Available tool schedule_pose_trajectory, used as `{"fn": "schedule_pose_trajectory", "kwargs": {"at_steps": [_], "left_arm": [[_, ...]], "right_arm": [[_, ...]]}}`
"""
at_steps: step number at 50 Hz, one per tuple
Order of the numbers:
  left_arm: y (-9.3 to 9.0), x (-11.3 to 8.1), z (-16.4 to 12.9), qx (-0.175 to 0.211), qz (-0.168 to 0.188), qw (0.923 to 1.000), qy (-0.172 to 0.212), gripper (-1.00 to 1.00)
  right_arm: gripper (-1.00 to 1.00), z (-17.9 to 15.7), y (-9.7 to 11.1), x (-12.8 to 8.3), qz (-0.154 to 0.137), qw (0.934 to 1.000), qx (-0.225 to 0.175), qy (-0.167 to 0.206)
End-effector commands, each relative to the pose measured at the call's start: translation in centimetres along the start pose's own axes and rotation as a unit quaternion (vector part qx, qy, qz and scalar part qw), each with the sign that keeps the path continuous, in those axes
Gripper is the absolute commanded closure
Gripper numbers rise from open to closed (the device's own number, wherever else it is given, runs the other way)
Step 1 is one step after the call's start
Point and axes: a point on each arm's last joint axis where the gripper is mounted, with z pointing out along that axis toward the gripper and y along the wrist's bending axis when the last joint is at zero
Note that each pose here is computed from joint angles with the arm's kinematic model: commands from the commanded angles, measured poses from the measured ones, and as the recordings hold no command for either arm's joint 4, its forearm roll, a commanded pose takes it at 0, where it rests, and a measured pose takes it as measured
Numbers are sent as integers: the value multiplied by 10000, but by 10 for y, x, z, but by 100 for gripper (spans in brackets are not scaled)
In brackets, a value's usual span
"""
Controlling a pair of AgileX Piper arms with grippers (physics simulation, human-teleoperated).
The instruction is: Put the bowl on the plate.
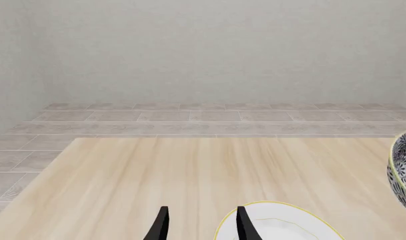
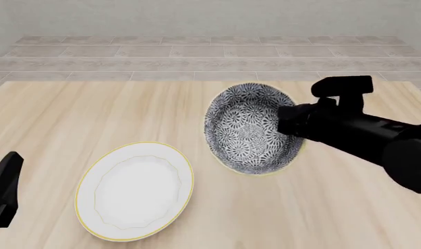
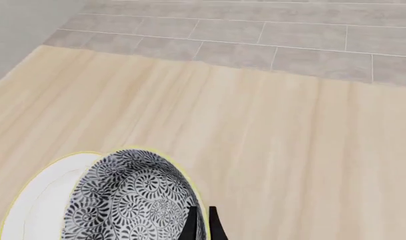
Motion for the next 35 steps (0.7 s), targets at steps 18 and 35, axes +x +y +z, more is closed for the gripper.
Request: {"fn": "schedule_pose_trajectory", "kwargs": {"at_steps": [18,35], "left_arm": [[0,0,0,0,0,10000,0,-100],[0,0,0,0,0,10000,0,-100]], "right_arm": [[100,44,31,-28,108,9991,-399,-67],[100,66,51,-33,242,9978,-615,39]]}}
